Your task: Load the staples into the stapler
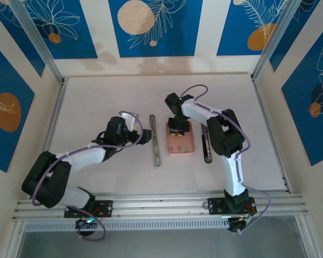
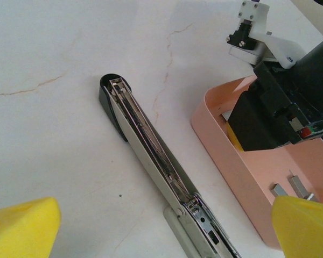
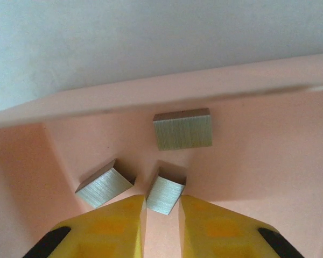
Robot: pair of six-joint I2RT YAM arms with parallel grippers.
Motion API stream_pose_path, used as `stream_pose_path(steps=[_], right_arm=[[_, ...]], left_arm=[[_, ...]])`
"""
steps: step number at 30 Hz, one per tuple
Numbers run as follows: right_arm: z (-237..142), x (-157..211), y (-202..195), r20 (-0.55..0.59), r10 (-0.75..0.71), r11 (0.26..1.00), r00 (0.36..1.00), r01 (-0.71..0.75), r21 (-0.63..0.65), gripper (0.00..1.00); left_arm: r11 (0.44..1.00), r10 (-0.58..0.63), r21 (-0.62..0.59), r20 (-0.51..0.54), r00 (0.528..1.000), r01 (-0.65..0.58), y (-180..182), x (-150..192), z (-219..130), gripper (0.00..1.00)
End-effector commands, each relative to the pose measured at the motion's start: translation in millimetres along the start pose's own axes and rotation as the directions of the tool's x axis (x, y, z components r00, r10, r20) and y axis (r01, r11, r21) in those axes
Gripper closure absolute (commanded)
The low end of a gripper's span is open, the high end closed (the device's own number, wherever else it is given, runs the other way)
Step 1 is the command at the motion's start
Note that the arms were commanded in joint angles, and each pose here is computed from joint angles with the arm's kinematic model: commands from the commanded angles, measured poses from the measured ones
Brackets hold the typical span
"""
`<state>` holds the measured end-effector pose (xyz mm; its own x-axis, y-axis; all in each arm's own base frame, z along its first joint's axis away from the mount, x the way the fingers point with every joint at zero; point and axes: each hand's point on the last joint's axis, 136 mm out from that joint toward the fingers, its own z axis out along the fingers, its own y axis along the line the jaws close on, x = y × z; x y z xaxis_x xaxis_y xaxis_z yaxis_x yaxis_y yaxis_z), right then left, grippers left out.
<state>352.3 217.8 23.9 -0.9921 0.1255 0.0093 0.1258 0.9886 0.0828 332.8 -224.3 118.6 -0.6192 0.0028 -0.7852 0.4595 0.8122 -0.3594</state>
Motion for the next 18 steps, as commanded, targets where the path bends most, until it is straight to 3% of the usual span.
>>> stream_pose_path(steps=[1,8,18], right_arm=[[9.6,-1.7,-14.5,-0.003,-0.004,0.996,1.0,0.005,0.086,0.77],[17.5,-1.1,-15.2,-0.02,0.012,0.998,1.0,-0.011,0.061,0.72],[-0.2,4.2,-15.9,-0.001,-0.01,0.998,1.0,0.01,0.067,0.77]], left_arm=[[1.0,0.013,-0.009,0.029,1.0,-0.013,1.9,-14.4,1.3,0.0],[1.0,0.016,-0.01,0.031,0.999,-0.016,2.3,-15.4,1.5,0.0],[1.0,0.018,0.003,0.037,0.999,-0.018,-0.8,-18.9,1.1,0.0]])
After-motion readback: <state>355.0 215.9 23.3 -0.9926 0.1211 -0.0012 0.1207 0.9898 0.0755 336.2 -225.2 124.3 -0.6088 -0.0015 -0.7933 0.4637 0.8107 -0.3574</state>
